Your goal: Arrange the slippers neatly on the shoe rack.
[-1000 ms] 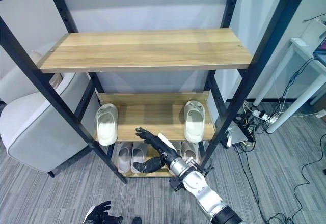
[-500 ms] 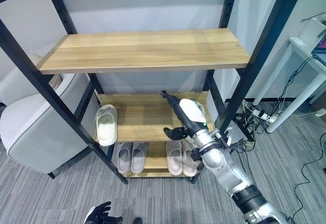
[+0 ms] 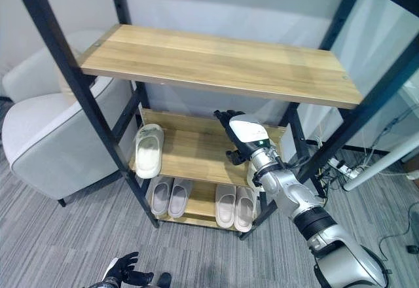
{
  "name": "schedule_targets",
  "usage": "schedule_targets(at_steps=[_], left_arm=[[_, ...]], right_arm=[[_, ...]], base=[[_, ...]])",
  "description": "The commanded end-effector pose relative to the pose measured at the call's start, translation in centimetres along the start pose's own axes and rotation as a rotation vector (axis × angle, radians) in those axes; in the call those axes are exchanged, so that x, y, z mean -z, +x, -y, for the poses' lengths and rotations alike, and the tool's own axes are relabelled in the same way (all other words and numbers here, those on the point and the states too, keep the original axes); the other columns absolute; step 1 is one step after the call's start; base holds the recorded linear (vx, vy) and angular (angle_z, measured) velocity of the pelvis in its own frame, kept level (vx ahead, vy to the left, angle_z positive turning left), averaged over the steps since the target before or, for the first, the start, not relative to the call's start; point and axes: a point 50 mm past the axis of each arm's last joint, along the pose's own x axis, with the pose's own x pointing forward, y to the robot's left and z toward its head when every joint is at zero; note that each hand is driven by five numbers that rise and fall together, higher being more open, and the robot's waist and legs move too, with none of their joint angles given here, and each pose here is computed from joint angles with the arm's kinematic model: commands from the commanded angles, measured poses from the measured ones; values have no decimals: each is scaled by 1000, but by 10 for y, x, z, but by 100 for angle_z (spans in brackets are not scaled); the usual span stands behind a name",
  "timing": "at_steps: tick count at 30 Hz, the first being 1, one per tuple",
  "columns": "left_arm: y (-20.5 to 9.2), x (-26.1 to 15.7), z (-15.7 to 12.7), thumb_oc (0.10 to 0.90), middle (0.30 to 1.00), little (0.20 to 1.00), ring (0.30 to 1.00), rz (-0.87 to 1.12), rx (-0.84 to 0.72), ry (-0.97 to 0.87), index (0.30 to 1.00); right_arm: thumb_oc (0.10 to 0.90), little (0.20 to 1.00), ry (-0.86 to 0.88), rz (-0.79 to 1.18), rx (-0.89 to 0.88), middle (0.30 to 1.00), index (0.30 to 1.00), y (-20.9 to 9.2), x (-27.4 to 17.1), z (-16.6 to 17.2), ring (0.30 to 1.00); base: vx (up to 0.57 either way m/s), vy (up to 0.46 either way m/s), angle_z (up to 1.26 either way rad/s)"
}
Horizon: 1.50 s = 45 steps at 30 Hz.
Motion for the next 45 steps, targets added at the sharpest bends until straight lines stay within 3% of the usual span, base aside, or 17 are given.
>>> schedule_targets(at_steps=[1, 19, 30, 43, 44, 45], left_arm=[[-5, 16, 23, 800, 900, 900, 900, -63, 76, 89, 900], [-3, 8, 23, 800, 900, 900, 900, -36, 78, 92, 900], [2, -4, 16, 800, 900, 900, 900, 0, 56, 92, 900], [6, -15, 11, 800, 900, 900, 900, 33, 38, 95, 900], [6, -17, 11, 800, 900, 900, 900, 38, 35, 96, 900], [7, -19, 9, 800, 900, 900, 900, 44, 28, 94, 900]], right_arm=[[800, 900, -94, 20, 278, 900, 900, 30, 1, 74, 900], [800, 900, -262, -226, 176, 900, 900, 6, 69, 72, 900], [800, 900, -356, -267, 226, 900, 900, 8, 83, 107, 900], [800, 900, -346, -318, 223, 900, 900, 17, 88, 114, 900], [748, 822, -336, -321, 222, 822, 822, 19, 87, 114, 822], [725, 787, -312, -330, 220, 787, 787, 22, 87, 113, 787]], base=[[0, 0, 6], [0, 1, 1], [0, 0, 0], [0, 0, 0], [0, 0, 0], [0, 0, 0]])
